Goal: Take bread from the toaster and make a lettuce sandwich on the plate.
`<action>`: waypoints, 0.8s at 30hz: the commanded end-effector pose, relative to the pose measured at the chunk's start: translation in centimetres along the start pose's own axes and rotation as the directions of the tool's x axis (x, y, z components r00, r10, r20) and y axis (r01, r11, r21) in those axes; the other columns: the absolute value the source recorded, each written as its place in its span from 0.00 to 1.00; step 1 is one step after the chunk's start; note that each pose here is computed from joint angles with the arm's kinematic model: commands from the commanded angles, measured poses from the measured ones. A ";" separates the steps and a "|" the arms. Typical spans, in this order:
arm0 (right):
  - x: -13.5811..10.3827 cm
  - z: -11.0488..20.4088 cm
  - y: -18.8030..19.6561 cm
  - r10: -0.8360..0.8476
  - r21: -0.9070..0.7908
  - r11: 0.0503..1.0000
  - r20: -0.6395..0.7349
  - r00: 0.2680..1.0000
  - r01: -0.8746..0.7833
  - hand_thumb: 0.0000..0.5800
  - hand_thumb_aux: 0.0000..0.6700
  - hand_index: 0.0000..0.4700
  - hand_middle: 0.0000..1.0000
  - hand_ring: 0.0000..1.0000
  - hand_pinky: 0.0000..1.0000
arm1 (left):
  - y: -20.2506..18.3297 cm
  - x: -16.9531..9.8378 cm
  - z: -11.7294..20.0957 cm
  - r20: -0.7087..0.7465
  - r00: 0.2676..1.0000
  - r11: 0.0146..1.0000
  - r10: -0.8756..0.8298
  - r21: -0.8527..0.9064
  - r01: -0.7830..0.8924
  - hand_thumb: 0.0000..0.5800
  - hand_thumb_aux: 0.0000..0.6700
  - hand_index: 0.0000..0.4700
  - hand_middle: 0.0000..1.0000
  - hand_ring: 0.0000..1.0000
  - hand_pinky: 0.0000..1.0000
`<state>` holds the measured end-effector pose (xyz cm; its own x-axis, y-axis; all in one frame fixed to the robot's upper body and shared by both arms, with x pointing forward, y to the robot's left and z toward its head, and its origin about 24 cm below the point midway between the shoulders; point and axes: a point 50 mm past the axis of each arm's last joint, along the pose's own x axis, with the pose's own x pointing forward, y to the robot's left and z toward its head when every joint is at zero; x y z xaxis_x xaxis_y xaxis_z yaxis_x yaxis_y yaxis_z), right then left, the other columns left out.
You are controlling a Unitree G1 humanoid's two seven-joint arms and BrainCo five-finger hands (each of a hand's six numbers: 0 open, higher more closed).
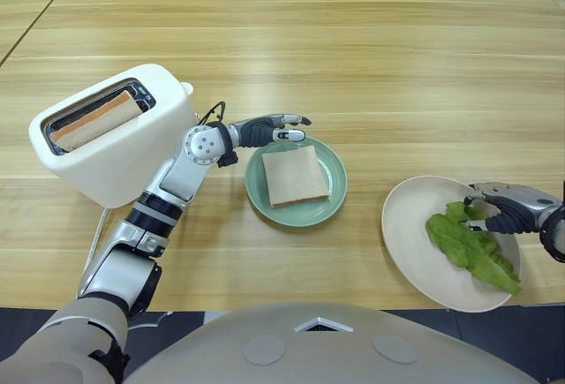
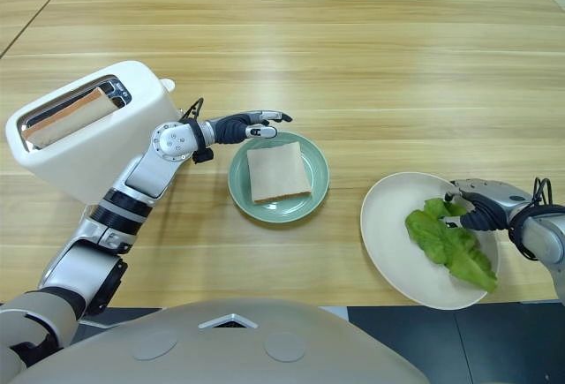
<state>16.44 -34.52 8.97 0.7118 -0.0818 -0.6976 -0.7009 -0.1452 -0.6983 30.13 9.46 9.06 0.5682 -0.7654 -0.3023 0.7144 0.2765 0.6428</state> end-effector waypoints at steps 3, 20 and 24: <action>0.8 0.9 0.6 0.014 0.002 1.000 0.051 0.999 -0.014 0.90 0.68 0.68 0.00 0.00 0.00 | 0.2 -0.3 0.0 0.001 1.000 1.000 0.004 -0.012 -0.004 0.00 0.00 0.00 0.00 0.00 0.00; 4.3 -1.5 -2.1 -0.178 0.017 0.984 -0.033 0.983 0.179 1.00 1.00 1.00 0.00 0.00 0.00 | 0.2 0.0 0.1 0.005 1.000 1.000 0.015 -0.022 -0.015 0.00 0.00 0.00 0.00 0.00 0.00; 5.2 -2.0 -2.3 -0.198 0.011 0.980 -0.041 0.979 0.199 1.00 1.00 1.00 0.00 0.00 0.00 | 0.2 0.1 0.1 0.005 1.000 1.000 0.014 -0.020 -0.014 0.00 0.00 0.00 0.00 0.00 0.00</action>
<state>21.43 -36.56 7.57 0.8340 -0.0994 -0.5427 -0.5517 -0.1443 -0.8214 30.16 9.39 9.25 0.5740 -0.7670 -0.2867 0.7130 0.2960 0.6356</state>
